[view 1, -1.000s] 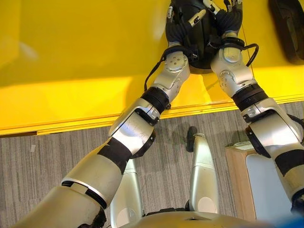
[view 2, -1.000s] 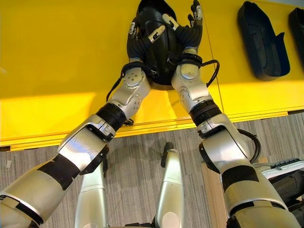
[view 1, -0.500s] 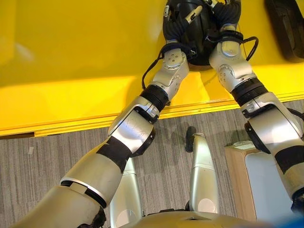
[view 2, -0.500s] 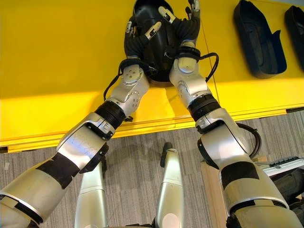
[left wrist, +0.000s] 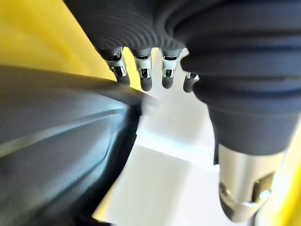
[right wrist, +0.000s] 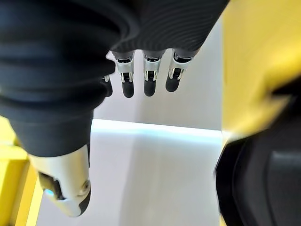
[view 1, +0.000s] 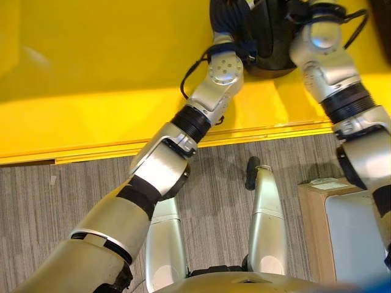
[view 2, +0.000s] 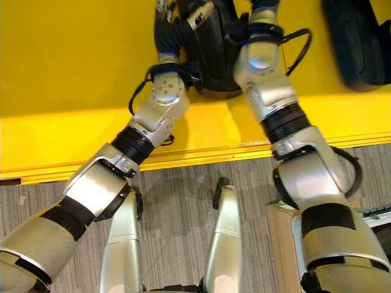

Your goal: Move parts from the plastic box to the shelf.

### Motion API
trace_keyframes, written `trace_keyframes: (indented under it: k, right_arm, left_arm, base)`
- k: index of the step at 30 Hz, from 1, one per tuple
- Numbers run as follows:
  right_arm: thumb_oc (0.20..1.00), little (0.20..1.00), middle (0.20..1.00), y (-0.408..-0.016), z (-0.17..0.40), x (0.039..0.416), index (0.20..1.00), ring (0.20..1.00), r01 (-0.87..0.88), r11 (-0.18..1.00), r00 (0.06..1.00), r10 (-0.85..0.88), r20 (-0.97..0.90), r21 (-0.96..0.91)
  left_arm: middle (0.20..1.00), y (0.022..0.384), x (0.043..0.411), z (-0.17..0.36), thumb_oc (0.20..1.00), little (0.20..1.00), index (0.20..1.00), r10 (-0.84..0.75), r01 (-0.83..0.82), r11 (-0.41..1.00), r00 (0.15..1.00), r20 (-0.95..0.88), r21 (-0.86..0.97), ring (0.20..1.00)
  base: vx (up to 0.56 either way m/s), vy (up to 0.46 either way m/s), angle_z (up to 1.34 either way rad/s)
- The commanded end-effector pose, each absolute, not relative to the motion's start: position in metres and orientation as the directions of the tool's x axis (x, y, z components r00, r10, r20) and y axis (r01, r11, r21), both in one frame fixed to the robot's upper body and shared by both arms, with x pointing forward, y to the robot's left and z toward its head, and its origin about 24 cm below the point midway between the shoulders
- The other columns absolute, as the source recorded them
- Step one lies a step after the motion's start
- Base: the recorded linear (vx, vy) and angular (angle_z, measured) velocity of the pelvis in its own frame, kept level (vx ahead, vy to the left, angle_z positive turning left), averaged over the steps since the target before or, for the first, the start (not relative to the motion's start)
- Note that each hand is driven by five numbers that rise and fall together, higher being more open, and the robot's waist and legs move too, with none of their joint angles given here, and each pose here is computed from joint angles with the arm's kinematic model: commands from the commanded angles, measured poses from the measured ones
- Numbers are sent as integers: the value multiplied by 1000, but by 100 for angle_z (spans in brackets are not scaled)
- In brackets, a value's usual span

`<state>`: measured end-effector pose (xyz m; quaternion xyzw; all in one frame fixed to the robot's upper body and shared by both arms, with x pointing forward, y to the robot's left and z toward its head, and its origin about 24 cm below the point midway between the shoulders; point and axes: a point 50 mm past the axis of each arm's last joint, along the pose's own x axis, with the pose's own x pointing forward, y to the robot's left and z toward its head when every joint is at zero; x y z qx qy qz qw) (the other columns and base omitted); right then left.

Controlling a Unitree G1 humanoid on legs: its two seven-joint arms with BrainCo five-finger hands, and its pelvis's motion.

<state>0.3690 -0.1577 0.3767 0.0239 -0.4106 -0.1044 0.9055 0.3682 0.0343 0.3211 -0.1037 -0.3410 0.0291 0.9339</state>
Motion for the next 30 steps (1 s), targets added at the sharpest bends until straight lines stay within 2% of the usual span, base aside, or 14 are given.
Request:
trace_keyframes:
  k: [1, 3, 5, 6, 8, 11, 16, 19, 22, 25, 26, 27, 28, 30]
  right_arm:
    - [1000, 1000, 1000, -177, 422, 331, 1000, 1000, 135, 965, 417, -262, 870, 225]
    - [1000, 1000, 1000, -197, 420, 324, 1000, 1000, 185, 954, 380, -290, 878, 235]
    - [1000, 1000, 1000, -208, 417, 319, 1000, 1000, 207, 949, 363, -302, 881, 240]
    - [1000, 1000, 1000, -226, 415, 311, 1000, 1000, 252, 936, 332, -321, 887, 244]
    - [1000, 1000, 1000, -234, 410, 308, 1000, 1000, 264, 931, 325, -333, 885, 253]
    - [1000, 1000, 1000, -276, 391, 282, 1000, 1000, 341, 902, 261, -363, 895, 266]
    - [1000, 1000, 1000, -299, 365, 260, 1000, 1000, 384, 882, 237, -379, 895, 271]
    - [1000, 1000, 1000, -309, 345, 252, 1000, 1000, 408, 873, 254, -391, 884, 269]
    - [1000, 1000, 1000, -313, 324, 248, 1000, 1000, 409, 873, 294, -401, 868, 265]
    - [1000, 1000, 1000, -317, 300, 245, 1000, 1000, 422, 869, 344, -416, 842, 257]
    - [1000, 1000, 1000, -318, 280, 242, 1000, 1000, 428, 868, 388, -428, 816, 252]
    - [1000, 1000, 1000, -318, 280, 242, 1000, 1000, 428, 868, 389, -428, 816, 252]
    - [1000, 1000, 1000, -315, 258, 241, 1000, 1000, 419, 877, 446, -425, 788, 236]
    - [1000, 1000, 1000, -316, 248, 239, 1000, 1000, 427, 875, 468, -430, 772, 228]
  left_arm:
    - [1000, 46, 340, 362, 1000, 1000, 1000, 155, 26, 978, 559, 814, -205, 1000]
    - [1000, 62, 331, 366, 1000, 1000, 1000, 182, 7, 977, 491, 852, -213, 1000]
    - [1000, 71, 326, 365, 1000, 1000, 1000, 196, -1, 975, 462, 865, -220, 1000]
    - [1000, 87, 317, 368, 1000, 1000, 1000, 206, -23, 977, 394, 896, -214, 1000]
    - [1000, 94, 311, 365, 1000, 1000, 1000, 203, -16, 977, 374, 905, -212, 1000]
    - [1000, 139, 286, 352, 1000, 1000, 1000, 211, -61, 978, 271, 939, -202, 1000]
    - [1000, 166, 266, 334, 1000, 1000, 1000, 180, -61, 984, 247, 952, -170, 1000]
    - [1000, 178, 258, 314, 1000, 1000, 1000, 156, -29, 988, 296, 942, -155, 1000]
    - [1000, 190, 252, 288, 1000, 1000, 1000, 144, 36, 984, 393, 908, -172, 1000]
    - [1000, 201, 244, 267, 1000, 1000, 1000, 111, 50, 987, 465, 878, -151, 1000]
    - [1000, 208, 241, 249, 1000, 1000, 1000, 88, 69, 986, 542, 836, -149, 1000]
    - [1000, 208, 241, 248, 1000, 1000, 1000, 87, 70, 986, 543, 835, -148, 1000]
    - [1000, 212, 238, 230, 1000, 1000, 1000, 56, 82, 987, 620, 783, -136, 1000]
    - [1000, 214, 234, 224, 1000, 1000, 1000, 38, 85, 989, 640, 767, -119, 1000]
  base:
    - [0, 0, 0]
    - [0, 0, 0]
    - [0, 0, 0]
    - [-85, 22, 2]
    - [-37, 12, 5]
    - [7, 6, 8]
    - [43, 1, 7]
    - [2, 3, 1]
    - [0, 0, 0]
    - [-10, 14, 1]
    - [116, -6, 6]
    - [-33, 34, 7]
    - [23, 8, 10]
    - [41, 0, 8]
